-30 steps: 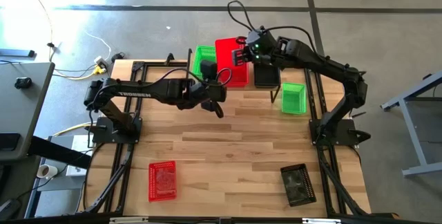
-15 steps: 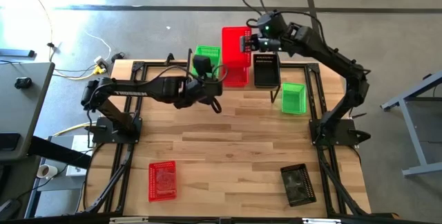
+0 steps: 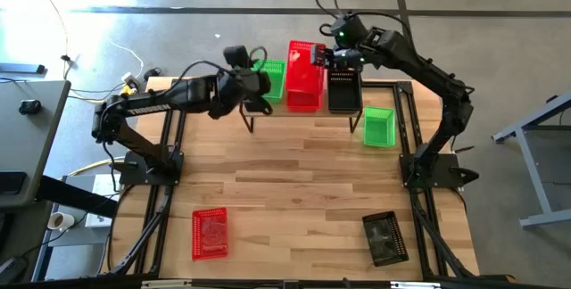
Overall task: Stack baskets on shelf by color
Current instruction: Stack the top red bin on top of the red bin on the shelf
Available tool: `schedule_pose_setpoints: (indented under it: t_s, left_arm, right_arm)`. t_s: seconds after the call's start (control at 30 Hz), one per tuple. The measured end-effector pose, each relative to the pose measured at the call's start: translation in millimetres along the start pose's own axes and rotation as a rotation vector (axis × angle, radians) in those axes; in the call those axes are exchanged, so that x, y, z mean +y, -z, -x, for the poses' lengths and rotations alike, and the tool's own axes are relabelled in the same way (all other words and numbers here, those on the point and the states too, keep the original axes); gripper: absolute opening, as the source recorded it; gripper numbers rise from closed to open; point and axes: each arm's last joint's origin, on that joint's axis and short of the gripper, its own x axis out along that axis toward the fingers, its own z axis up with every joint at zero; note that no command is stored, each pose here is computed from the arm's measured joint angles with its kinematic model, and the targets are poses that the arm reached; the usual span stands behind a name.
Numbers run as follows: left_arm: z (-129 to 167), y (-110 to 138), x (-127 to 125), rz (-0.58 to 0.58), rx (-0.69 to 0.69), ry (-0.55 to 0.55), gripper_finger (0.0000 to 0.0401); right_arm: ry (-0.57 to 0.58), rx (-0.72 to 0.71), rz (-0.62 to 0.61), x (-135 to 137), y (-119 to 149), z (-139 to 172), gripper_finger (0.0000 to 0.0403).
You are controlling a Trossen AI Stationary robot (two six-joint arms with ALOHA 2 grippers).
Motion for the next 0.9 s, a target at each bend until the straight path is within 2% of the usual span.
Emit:
schedule_pose_setpoints:
  t_s: [0.23,0.5,0.9]
  left_arm:
    - [-12.2,13.2,17.5,0.099,0.013,0.032,0.0204]
    - [-22.6,23.8,20.6,0.082,0.076,0.038,0.0204]
    - [-26.5,26.7,21.6,0.090,0.068,0.085,0.0204]
  right_arm:
    - [0.031,0.118,0.001,-2.1,5.6,-23.7,0.0000]
    - [0.101,0.169,-0.001,-7.7,8.3,-37.5,0.0000]
    - [0.153,0.184,-0.010,-12.6,6.4,-59.2,0.0000]
